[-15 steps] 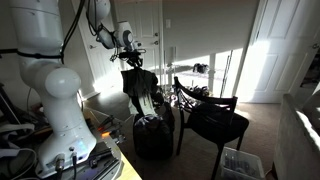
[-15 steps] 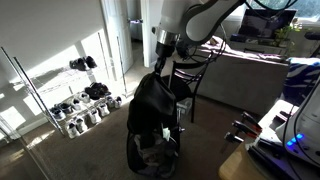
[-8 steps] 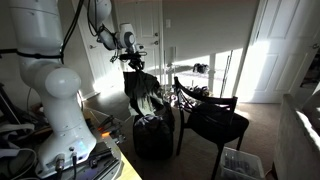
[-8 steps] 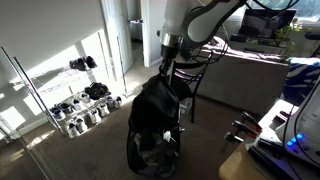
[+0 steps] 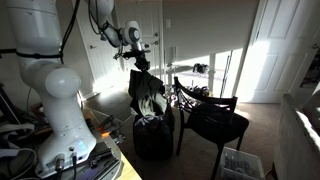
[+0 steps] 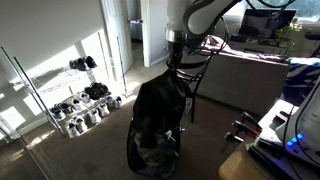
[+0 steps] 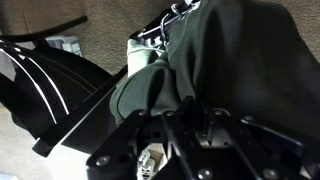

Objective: Remove the hoodie from the black chair and put it inside the black hamper

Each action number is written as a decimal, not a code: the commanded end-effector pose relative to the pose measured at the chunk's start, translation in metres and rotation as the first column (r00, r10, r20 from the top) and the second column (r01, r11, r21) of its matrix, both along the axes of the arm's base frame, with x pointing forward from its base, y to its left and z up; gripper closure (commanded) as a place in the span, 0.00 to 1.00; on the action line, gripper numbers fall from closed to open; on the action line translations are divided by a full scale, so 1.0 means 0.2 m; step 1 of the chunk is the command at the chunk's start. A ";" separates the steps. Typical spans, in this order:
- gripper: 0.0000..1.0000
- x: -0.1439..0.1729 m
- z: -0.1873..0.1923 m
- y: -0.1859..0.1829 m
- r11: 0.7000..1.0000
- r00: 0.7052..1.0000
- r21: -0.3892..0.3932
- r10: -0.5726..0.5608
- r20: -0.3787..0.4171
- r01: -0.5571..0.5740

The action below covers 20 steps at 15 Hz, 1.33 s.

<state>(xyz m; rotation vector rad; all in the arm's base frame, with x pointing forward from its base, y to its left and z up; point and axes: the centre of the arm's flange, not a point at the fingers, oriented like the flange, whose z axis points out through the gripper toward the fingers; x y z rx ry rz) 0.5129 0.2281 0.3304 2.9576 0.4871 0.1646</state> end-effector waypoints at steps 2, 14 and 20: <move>0.97 0.12 0.09 -0.04 0.998 0.998 -0.032 -0.053 -0.022 0.052; 0.97 0.35 0.13 -0.07 0.997 0.996 -0.036 -0.075 -0.040 0.074; 0.55 0.39 0.14 -0.05 0.998 0.997 -0.008 -0.058 -0.045 0.058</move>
